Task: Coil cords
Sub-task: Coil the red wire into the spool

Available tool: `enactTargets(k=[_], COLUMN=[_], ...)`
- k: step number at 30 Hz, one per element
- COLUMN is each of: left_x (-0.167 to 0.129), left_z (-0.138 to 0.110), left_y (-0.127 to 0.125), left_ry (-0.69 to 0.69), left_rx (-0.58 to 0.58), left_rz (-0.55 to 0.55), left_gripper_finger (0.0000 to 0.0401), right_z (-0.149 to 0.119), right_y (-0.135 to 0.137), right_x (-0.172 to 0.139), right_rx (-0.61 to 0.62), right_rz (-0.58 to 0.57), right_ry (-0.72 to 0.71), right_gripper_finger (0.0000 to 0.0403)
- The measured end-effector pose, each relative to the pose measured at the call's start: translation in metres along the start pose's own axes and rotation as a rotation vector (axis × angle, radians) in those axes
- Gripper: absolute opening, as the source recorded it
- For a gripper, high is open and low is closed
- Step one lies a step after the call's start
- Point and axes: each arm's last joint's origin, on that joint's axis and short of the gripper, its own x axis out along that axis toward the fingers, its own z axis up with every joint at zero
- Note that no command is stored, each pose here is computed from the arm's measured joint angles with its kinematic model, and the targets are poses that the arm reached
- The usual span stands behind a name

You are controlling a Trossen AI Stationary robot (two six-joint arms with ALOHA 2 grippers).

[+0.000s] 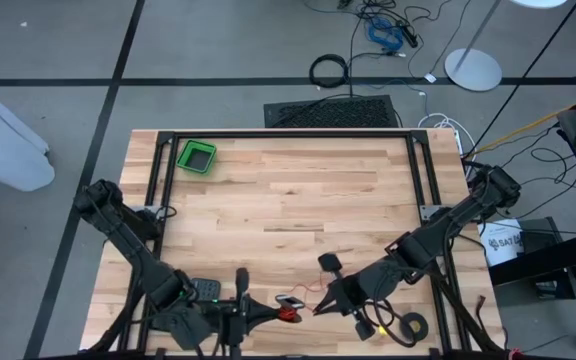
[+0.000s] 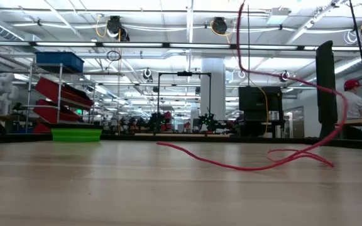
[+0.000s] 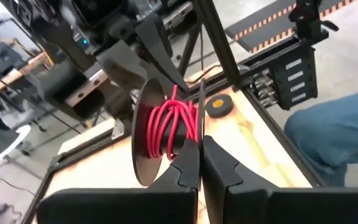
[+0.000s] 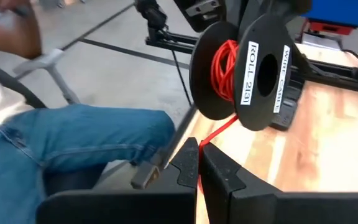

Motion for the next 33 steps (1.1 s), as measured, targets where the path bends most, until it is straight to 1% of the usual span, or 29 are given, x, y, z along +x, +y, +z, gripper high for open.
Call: enactTargets(k=[3, 6, 11, 14, 19, 26, 29, 33], left_x=[0.003, 0.007, 0.012, 0.015, 0.02, 0.027, 0.03, 0.032], left_z=[-0.003, -0.006, -0.008, -0.009, -0.011, -0.015, -0.016, -0.017], left_y=[0.003, 0.006, 0.01, 0.013, 0.018, 0.026, 0.029, 0.03], left_ry=[0.024, 0.036, 0.041, 0.041, 0.049, 0.085, 0.096, 0.104], left_rx=[-0.021, -0.055, -0.103, -0.145, -0.224, -0.374, -0.415, -0.446], left_rz=[0.002, -0.028, -0.076, -0.114, -0.165, -0.201, -0.208, -0.261], left_gripper_finger=[0.0004, 0.0004, 0.0004, 0.0004, 0.0004, 0.0004, 0.0004, 0.0004], right_z=[0.0, 0.0, 0.0, 0.0, 0.0, 0.0, 0.0, 0.0], right_y=[0.001, 0.004, 0.009, 0.009, 0.008, 0.007, 0.007, 0.007], right_x=[-0.005, -0.01, -0.013, -0.013, -0.013, -0.013, -0.013, -0.013], right_rx=[0.002, -0.002, -0.025, -0.037, -0.064, -0.138, -0.177, -0.241], right_rz=[-0.033, -0.062, -0.07, -0.07, -0.111, -0.136, -0.146, -0.146], right_ry=[0.008, 0.007, 0.001, 0.002, -0.002, 0.0, 0.002, 0.006], right_gripper_finger=[0.0, 0.0, 0.0, 0.0, 0.0, 0.0, 0.0, 0.0])
